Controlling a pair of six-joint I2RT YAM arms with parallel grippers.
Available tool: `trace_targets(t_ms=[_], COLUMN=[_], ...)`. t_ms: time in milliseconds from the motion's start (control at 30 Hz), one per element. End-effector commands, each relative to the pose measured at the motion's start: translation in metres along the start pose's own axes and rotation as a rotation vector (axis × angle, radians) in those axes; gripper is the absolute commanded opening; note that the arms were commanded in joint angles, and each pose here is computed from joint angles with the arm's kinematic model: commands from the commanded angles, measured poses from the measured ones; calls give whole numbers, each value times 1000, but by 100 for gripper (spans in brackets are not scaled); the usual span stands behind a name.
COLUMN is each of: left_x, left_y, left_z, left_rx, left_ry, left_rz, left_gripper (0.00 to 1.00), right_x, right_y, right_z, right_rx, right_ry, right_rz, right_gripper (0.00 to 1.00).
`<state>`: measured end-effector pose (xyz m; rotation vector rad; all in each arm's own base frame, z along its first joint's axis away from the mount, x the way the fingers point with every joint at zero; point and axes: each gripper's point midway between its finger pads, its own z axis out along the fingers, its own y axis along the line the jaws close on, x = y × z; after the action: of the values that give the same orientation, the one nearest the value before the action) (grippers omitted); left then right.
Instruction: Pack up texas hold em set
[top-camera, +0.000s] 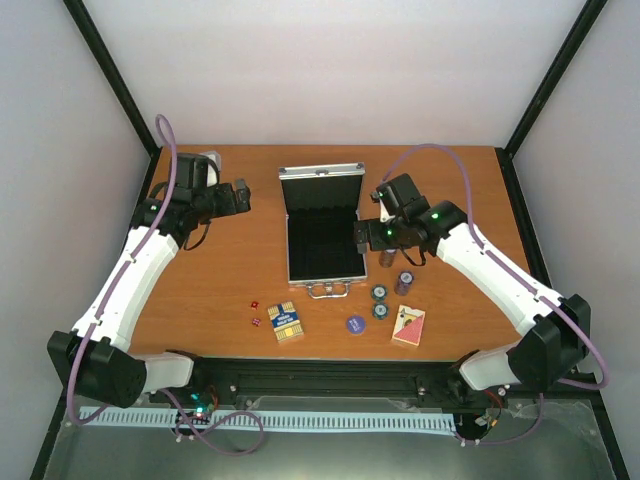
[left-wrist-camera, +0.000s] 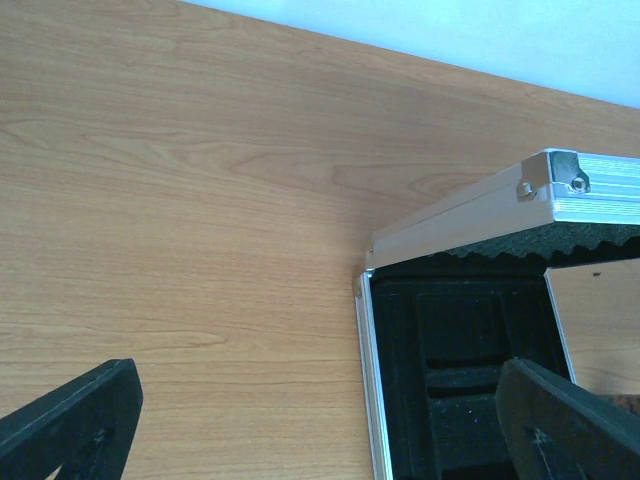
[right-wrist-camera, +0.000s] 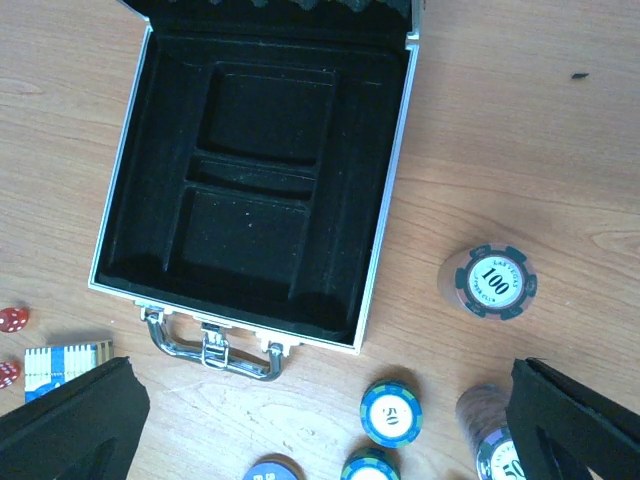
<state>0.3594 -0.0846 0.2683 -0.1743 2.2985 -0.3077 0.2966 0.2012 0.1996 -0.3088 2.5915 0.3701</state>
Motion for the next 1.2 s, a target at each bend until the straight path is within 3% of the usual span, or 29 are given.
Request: trace_targets(t_ms=[0,367,500,633,767,933,1167], left_x=[-9,-4,1,5,6,9,12], left_y=[-7,-7,-7,-5,-5,-3,-3], left_z=[-5,-8,-9,-10,-12,-9,-2], left_rx=[23,35,45,36,34,27,26], left_ry=[-18,-17,-10,4,4,20,35], left_rz=[-7,-7,-10,5,17,26,22], left_gripper=[100,100,100,100,100,100,100], right_x=[-12,0,-2,3,17,30,38], right_y=[4,-18,-40,-56,-68,-66,-78], right_z=[-16,24,38,53,71,90,104], right_rx=[-7,117,231,285,281,202,220], right_ry=[-67,43,59,94,140,180,219], right_rz=[-54,-9,13,66,115,142,162], right_gripper=[100,100,95,81,74,74,72])
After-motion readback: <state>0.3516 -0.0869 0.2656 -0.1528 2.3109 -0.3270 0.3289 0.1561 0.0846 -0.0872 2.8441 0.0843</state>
